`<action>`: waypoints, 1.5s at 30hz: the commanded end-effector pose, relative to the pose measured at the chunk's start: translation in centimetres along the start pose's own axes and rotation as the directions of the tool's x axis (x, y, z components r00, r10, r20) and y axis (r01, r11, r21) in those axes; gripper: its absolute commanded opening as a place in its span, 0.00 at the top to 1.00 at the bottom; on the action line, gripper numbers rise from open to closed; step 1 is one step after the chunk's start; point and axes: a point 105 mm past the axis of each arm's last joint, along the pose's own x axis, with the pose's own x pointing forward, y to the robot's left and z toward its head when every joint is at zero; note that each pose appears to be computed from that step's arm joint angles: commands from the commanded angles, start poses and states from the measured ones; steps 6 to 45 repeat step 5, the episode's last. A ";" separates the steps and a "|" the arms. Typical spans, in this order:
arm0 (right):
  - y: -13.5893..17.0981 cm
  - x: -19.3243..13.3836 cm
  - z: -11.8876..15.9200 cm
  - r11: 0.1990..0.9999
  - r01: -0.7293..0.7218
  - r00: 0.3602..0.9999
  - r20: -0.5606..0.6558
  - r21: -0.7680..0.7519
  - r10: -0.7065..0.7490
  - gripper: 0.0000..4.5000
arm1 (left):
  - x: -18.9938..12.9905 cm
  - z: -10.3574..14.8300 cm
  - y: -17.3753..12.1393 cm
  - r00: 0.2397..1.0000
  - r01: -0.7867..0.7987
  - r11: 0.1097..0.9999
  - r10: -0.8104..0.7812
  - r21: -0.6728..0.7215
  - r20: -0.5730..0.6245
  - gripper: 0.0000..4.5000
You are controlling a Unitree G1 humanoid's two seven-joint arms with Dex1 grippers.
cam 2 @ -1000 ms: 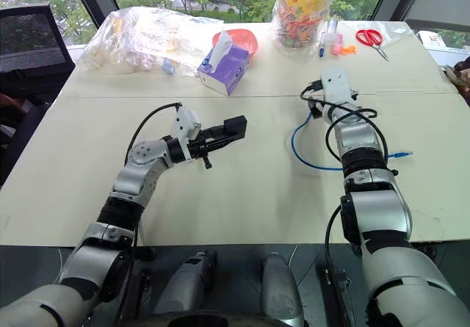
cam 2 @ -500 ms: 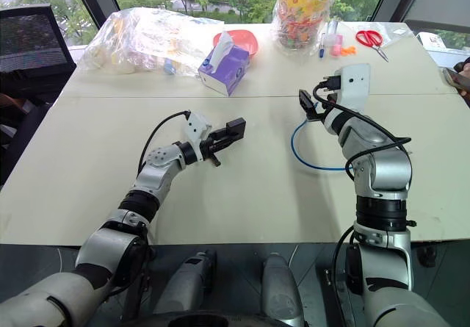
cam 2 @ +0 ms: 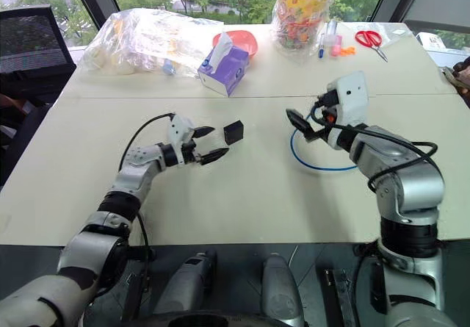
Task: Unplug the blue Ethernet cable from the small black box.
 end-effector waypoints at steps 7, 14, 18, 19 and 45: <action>2.9 -0.9 -1.9 0.984 -0.177 0.983 -0.047 -0.018 0.176 0.00 | -2.6 3.6 -0.3 0.998 0.002 1.000 -0.003 0.018 0.061 0.00; 2.9 -0.9 -1.9 0.984 -0.177 0.983 -0.047 -0.018 0.176 0.00 | -2.6 3.6 -0.3 0.998 0.002 1.000 -0.003 0.018 0.061 0.00; 2.9 -0.9 -1.9 0.984 -0.177 0.983 -0.047 -0.018 0.176 0.00 | -2.6 3.6 -0.3 0.998 0.002 1.000 -0.003 0.018 0.061 0.00; 2.9 -0.9 -1.9 0.984 -0.177 0.983 -0.047 -0.018 0.176 0.00 | -2.6 3.6 -0.3 0.998 0.002 1.000 -0.003 0.018 0.061 0.00; 2.9 -0.9 -1.9 0.984 -0.177 0.983 -0.047 -0.018 0.176 0.00 | -2.6 3.6 -0.3 0.998 0.002 1.000 -0.003 0.018 0.061 0.00</action>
